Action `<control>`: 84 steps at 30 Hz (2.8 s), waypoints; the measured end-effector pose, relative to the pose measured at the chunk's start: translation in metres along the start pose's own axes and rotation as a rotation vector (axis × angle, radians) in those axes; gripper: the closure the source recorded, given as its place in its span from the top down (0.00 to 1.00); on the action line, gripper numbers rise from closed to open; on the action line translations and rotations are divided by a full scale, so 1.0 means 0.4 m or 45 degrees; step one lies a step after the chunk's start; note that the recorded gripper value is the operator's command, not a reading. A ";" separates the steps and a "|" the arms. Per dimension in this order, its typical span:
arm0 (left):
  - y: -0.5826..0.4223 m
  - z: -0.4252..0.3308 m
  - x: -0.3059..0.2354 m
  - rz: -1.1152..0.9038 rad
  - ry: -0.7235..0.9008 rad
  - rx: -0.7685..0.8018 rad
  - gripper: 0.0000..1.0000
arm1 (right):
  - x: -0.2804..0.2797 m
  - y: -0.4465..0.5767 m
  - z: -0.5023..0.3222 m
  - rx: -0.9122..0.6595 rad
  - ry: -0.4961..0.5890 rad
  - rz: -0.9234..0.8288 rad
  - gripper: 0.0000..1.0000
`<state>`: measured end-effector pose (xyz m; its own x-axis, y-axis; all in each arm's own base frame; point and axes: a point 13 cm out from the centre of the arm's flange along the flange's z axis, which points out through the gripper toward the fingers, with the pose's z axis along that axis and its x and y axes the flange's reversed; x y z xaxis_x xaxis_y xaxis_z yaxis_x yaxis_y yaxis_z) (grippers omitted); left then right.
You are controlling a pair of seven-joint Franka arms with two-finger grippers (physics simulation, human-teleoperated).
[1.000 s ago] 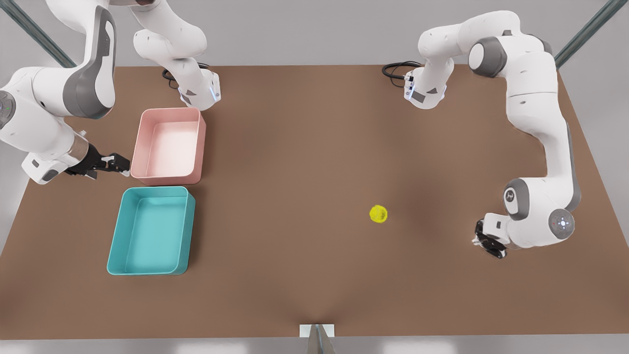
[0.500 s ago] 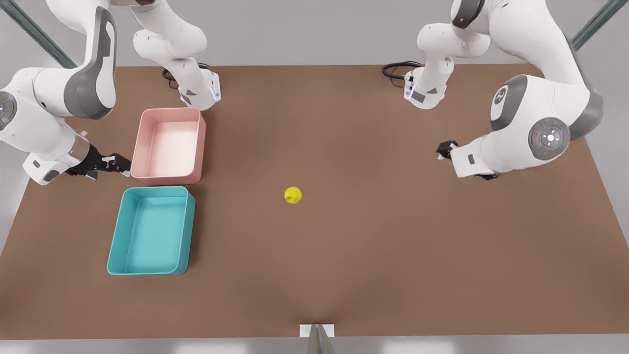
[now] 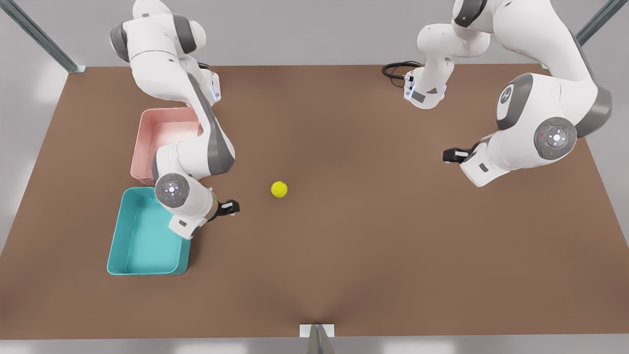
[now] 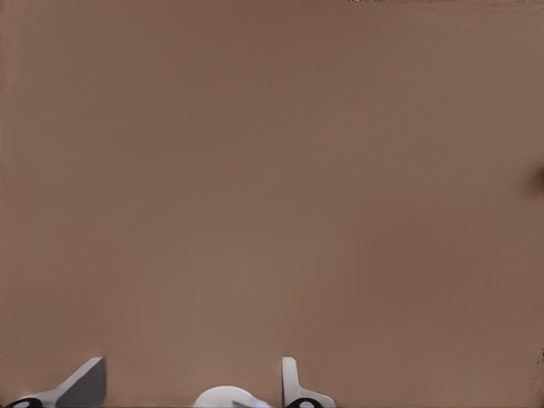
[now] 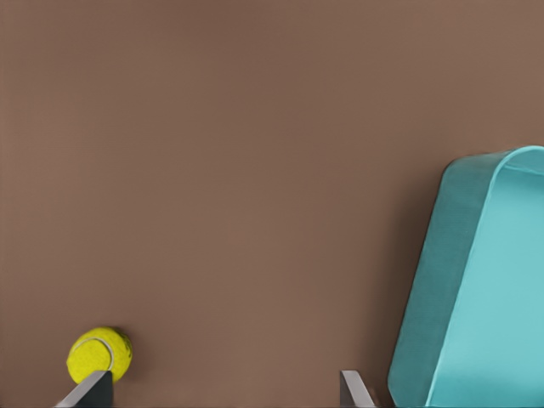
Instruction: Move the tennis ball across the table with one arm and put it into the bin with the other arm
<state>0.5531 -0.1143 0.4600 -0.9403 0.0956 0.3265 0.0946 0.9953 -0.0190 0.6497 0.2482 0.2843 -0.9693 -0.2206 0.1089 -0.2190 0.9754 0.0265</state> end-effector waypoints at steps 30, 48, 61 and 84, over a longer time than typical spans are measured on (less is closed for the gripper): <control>0.030 0.017 -0.008 -0.308 0.028 0.013 1.00 | 0.227 0.402 0.465 -0.039 -0.090 0.550 1.00; 0.034 0.036 0.002 -0.347 0.087 0.031 1.00 | 0.289 0.407 0.591 -0.031 -0.135 0.638 1.00; 0.033 0.049 0.005 -0.354 0.118 0.033 1.00 | 0.276 0.422 0.655 -0.021 -0.150 0.652 1.00; 0.031 0.061 0.010 -0.358 0.141 0.028 1.00 | 0.238 0.426 0.611 -0.059 -0.187 0.666 0.66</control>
<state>0.5427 -0.1013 0.4378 -0.8873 -0.1847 0.4226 -0.1727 0.9827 0.0670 0.4928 0.3938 0.0564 -0.9538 0.2996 -0.0203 0.2983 0.9531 0.0500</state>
